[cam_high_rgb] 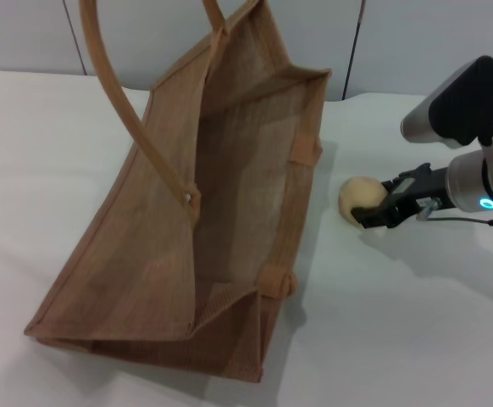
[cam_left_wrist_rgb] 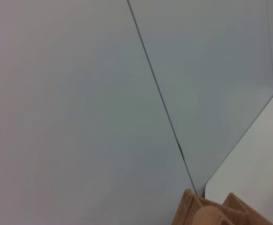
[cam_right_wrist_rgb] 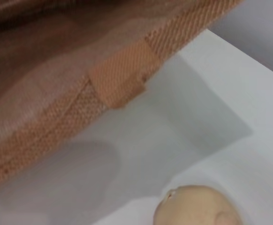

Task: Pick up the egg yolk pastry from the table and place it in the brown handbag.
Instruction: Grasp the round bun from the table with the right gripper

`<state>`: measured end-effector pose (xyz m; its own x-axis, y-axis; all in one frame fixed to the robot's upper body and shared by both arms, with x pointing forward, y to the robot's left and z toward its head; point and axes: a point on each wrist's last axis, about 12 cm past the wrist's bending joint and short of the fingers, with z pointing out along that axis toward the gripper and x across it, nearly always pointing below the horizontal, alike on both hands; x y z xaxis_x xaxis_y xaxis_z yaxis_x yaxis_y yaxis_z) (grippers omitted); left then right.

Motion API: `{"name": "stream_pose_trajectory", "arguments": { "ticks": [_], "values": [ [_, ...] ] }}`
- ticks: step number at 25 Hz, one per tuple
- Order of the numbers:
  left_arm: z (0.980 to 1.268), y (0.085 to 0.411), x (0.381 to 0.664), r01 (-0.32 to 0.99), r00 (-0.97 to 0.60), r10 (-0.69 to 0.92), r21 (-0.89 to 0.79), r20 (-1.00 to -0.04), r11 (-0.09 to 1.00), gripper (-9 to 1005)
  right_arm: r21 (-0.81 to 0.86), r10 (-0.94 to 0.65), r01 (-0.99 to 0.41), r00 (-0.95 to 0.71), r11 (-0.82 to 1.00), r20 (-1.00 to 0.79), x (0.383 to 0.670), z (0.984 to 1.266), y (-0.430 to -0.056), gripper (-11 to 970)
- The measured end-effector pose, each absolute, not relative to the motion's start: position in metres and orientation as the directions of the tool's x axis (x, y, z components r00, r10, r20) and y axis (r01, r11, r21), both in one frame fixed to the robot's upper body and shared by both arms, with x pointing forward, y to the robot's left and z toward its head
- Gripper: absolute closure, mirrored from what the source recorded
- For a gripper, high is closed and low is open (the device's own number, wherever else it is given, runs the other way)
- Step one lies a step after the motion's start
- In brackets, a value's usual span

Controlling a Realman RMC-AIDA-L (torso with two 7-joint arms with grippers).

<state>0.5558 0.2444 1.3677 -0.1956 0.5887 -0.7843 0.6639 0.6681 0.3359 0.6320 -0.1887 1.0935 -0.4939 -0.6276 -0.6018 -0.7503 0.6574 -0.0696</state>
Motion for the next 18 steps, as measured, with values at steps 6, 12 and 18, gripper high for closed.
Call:
{"name": "stream_pose_trajectory", "arguments": {
  "ticks": [6, 12, 18],
  "values": [
    [1.368, 0.246, 0.556, 0.651, -0.203, 0.592, 0.344, -0.780, 0.676, 875, -0.037, -0.591, -0.741, -0.503, 0.670, -0.630, 0.635, 1.104, -0.189, 308],
    [1.371, 0.248, 0.555, 0.637, -0.190, 0.590, 0.359, -0.784, 0.682, 875, -0.056, -0.585, -0.739, -0.483, 0.672, -0.651, 0.639, 1.116, -0.192, 358],
    [1.372, 0.252, 0.555, 0.630, -0.184, 0.598, 0.374, -0.780, 0.681, 875, -0.076, -0.552, -0.708, -0.473, 0.702, -0.687, 0.644, 1.144, -0.217, 385]
  ]
}}
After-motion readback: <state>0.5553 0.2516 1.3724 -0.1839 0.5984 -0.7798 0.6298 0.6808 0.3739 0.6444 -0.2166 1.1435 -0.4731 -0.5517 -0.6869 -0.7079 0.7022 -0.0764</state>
